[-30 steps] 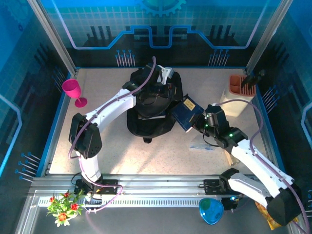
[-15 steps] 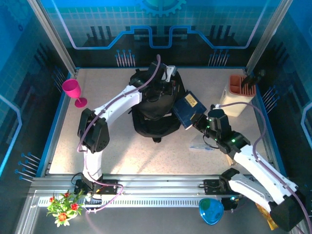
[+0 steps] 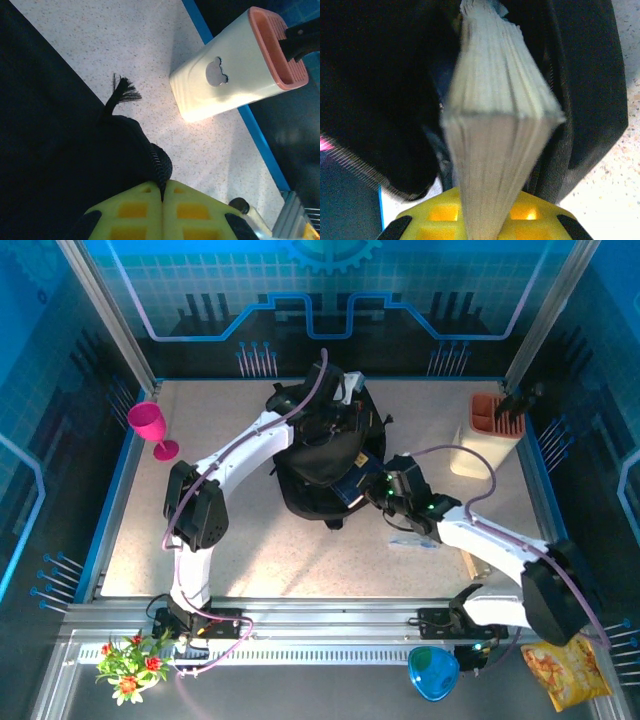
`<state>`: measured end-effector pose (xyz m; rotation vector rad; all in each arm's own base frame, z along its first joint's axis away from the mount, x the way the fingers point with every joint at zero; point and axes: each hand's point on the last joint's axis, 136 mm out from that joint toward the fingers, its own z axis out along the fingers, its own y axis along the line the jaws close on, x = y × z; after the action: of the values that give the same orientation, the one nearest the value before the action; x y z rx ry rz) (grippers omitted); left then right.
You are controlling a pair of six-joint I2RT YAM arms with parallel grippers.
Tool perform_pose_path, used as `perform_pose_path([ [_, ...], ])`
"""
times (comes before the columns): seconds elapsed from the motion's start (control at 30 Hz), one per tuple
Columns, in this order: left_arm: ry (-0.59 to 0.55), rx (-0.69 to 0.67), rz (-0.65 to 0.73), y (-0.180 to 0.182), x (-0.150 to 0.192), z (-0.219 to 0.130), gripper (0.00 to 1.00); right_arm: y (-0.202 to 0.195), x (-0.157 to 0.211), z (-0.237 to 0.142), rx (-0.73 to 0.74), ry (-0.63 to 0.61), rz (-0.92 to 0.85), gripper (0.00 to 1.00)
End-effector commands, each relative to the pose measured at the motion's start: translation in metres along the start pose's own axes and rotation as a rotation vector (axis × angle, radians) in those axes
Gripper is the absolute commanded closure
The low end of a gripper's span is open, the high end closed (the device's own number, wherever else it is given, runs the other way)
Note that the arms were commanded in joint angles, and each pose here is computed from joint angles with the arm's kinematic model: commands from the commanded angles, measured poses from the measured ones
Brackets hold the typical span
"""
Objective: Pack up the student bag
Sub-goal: Place the book in the student bag, then close the student bag at the top-center of the table.
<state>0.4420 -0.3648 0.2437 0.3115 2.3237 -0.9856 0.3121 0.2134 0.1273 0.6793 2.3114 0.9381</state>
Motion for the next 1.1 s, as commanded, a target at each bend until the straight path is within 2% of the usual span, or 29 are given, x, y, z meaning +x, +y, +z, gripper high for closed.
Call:
perform_pose_path([
  [0.0,-0.024,0.092,-0.009,-0.030,-0.015,-0.011,0.97,0.022,-0.019,0.017,-0.048,-0.084,0.080,0.95],
  [0.13,-0.028,0.098,-0.034,-0.031,-0.018,-0.017,0.97,0.018,-0.026,0.044,-0.022,-0.101,0.148,0.95],
  [0.33,-0.043,0.127,-0.090,-0.025,-0.026,-0.030,0.97,0.033,-0.035,0.083,-0.093,-0.105,0.168,0.92],
  [0.43,-0.048,0.145,-0.112,-0.023,-0.028,-0.033,0.97,0.047,-0.032,0.100,-0.168,-0.048,0.157,0.87],
  [0.53,-0.049,0.144,-0.124,-0.019,-0.028,-0.033,0.96,0.060,-0.025,0.107,-0.203,0.016,0.137,0.77],
  [0.63,-0.052,0.134,-0.136,-0.013,-0.027,-0.034,0.96,0.054,-0.024,0.093,-0.206,0.006,0.125,0.58],
  [0.7,-0.053,0.132,-0.144,-0.010,-0.027,-0.034,0.95,0.038,-0.025,0.076,-0.184,-0.004,0.131,0.49],
  [0.93,-0.031,0.133,-0.162,-0.002,-0.016,-0.027,0.93,0.009,-0.039,0.006,-0.143,-0.065,0.099,0.40],
  [1.0,-0.018,0.130,-0.173,0.002,-0.010,-0.025,0.88,-0.007,-0.044,-0.012,-0.085,-0.100,0.056,0.37],
  [1.07,-0.005,0.121,-0.182,0.006,-0.002,-0.024,0.72,-0.020,-0.049,-0.027,-0.041,-0.137,0.030,0.34],
])
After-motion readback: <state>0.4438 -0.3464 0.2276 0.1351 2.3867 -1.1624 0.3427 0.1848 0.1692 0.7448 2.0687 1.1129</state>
